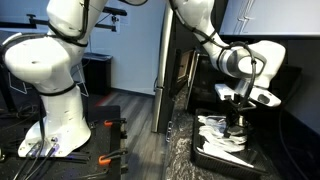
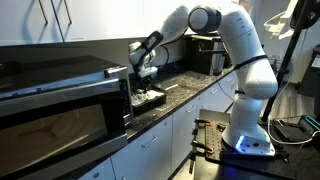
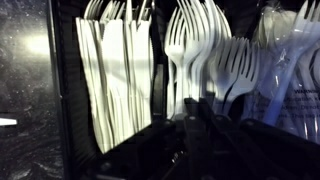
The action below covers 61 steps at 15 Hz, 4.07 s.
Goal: Pick a fork from the rack and put it on the counter
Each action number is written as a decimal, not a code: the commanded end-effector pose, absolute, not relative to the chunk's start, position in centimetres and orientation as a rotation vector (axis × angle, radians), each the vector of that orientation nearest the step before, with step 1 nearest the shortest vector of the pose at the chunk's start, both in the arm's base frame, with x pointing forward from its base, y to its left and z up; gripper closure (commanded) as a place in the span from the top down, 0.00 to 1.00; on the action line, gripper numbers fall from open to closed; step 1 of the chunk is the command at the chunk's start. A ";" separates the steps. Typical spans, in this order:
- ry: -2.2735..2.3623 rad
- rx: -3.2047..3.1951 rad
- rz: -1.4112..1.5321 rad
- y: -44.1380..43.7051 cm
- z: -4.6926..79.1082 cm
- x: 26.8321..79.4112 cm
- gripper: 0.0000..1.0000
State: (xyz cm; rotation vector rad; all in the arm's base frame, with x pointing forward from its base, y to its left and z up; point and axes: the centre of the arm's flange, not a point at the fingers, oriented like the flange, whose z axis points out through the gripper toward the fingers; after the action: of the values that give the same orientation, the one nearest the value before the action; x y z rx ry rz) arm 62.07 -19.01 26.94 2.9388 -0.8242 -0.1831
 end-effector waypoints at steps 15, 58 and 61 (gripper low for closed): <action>-0.865 2.894 -0.204 -19.4 28.1 60.2 0.02; -0.833 2.920 -0.257 -19.6 24.4 63.3 0.30; -0.825 2.922 -0.257 -19.4 24.3 63.6 0.33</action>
State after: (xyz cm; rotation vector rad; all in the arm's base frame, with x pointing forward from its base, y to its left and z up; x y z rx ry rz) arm 62.64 -19.61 24.02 2.9115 -0.8244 -0.2355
